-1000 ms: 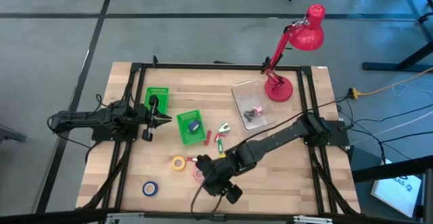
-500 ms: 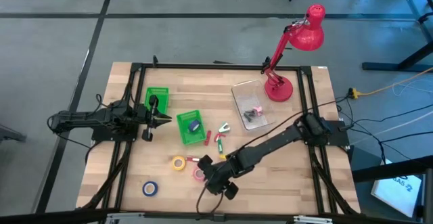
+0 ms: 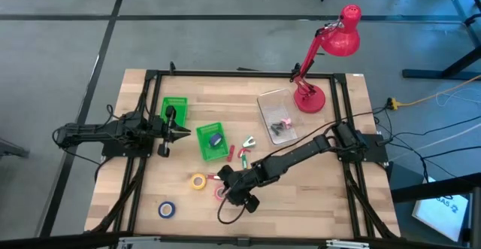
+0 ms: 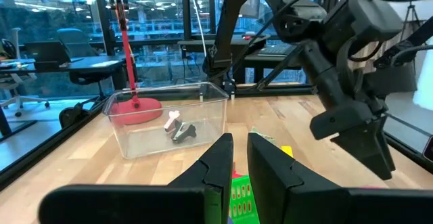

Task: Pick and place Stapler, Stapler remover, tape
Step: Put the pink tape into the right green bin

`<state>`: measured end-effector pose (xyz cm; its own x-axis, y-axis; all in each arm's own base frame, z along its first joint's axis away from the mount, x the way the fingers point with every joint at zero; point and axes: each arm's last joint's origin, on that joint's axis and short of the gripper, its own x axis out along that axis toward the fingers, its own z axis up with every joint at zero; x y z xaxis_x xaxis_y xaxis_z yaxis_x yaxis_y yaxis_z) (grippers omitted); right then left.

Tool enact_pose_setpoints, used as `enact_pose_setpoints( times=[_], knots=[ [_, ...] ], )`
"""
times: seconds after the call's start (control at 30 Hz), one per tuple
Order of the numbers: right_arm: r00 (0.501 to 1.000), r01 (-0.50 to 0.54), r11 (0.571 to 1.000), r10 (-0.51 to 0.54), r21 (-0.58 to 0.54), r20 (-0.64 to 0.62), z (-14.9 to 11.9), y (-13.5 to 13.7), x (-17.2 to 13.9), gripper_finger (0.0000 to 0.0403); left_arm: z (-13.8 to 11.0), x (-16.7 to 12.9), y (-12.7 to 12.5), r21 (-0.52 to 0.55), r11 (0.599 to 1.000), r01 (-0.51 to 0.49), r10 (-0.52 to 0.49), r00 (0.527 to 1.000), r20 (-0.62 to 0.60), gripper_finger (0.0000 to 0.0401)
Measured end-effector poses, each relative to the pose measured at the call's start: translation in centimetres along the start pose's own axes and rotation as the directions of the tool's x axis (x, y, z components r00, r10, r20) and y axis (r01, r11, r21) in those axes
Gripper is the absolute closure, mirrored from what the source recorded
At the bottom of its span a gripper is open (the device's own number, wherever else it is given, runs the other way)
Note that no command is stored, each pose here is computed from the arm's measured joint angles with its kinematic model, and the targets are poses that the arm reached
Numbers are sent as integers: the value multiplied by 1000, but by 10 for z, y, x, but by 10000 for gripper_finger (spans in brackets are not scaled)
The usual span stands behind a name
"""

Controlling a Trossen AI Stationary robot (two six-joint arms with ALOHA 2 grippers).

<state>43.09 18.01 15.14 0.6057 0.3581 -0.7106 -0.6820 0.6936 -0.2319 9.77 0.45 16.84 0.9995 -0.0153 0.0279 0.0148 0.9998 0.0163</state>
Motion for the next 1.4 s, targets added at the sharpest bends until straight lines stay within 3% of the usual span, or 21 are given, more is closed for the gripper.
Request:
enact_pose_setpoints(
  times=[0.5,0.93,1.27,1.4],
  knots=[
    [997,-31,1000,32,4,-77,-25,8,32,223,0,0,0,0,1000,0,0,1000,-1,359],
    [994,-31,996,39,82,-104,-27,8,31,315,0,0,0,0,1000,0,0,1000,-1,359],
    [989,-51,996,61,75,-134,-27,14,30,365,0,0,0,0,1000,0,0,1000,-2,359],
    [986,-58,995,69,78,-150,-19,11,23,366,0,0,0,0,1000,0,0,1000,-2,359]
  ],
)
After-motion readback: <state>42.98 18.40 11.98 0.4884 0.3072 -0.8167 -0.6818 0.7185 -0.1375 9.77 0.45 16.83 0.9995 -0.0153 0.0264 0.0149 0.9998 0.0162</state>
